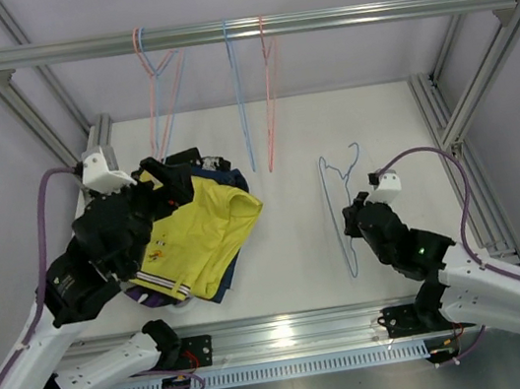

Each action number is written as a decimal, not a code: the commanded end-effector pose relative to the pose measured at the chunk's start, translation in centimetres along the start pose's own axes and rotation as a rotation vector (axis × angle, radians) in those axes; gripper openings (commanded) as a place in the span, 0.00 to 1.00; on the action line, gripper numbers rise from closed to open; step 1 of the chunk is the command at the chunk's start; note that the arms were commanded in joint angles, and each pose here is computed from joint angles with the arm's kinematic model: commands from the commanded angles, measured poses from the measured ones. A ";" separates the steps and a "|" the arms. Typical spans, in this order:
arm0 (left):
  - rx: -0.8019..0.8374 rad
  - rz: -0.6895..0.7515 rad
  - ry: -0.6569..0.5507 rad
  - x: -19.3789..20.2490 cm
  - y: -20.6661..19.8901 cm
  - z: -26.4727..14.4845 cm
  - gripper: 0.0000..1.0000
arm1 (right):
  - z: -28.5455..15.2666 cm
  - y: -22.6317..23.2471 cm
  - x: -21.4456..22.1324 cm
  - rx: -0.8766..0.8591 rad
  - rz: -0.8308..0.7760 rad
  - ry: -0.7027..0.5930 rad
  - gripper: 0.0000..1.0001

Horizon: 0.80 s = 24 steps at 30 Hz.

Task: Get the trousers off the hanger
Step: Place the hanger at the clothesline.

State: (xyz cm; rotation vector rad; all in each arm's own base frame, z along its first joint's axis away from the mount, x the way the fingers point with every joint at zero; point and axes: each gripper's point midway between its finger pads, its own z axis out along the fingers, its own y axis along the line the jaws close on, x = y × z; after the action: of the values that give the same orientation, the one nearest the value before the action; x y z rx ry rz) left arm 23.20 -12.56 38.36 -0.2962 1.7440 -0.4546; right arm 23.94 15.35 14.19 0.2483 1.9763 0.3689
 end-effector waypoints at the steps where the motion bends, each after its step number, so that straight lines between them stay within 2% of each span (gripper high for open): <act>1: 0.082 0.208 -0.054 -2.4 -1.7 0.1 0.95 | -3.0 4.0 -5.7 -0.139 -0.026 -0.084 0.00; 6: 0.025 0.276 -0.127 -3.3 -0.9 1.5 0.99 | -6.6 5.9 -10.8 -0.140 -0.176 -0.152 0.00; 7: 0.029 0.266 -0.134 -3.5 -0.9 1.5 0.99 | -7.3 6.8 -12.8 -0.144 -0.173 -0.177 0.00; 14: 0.020 0.119 -0.248 -4.8 2.6 -0.3 0.99 | -9.9 10.1 -19.1 -0.193 -0.210 -0.261 0.00; 16: 0.012 0.125 -0.255 -4.1 3.7 -0.3 0.99 | -9.8 10.7 -20.1 -0.176 -0.247 -0.272 0.00; 24: 0.010 0.089 -0.343 -5.2 5.4 -2.6 0.99 | -7.9 15.2 -23.4 -0.135 -0.334 -0.299 0.00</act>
State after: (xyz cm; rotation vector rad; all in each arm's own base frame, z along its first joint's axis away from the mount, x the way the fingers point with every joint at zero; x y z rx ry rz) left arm 21.98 -5.33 40.49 -0.2727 1.4446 -0.3329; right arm 25.90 20.63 40.24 -0.0912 1.6894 0.2876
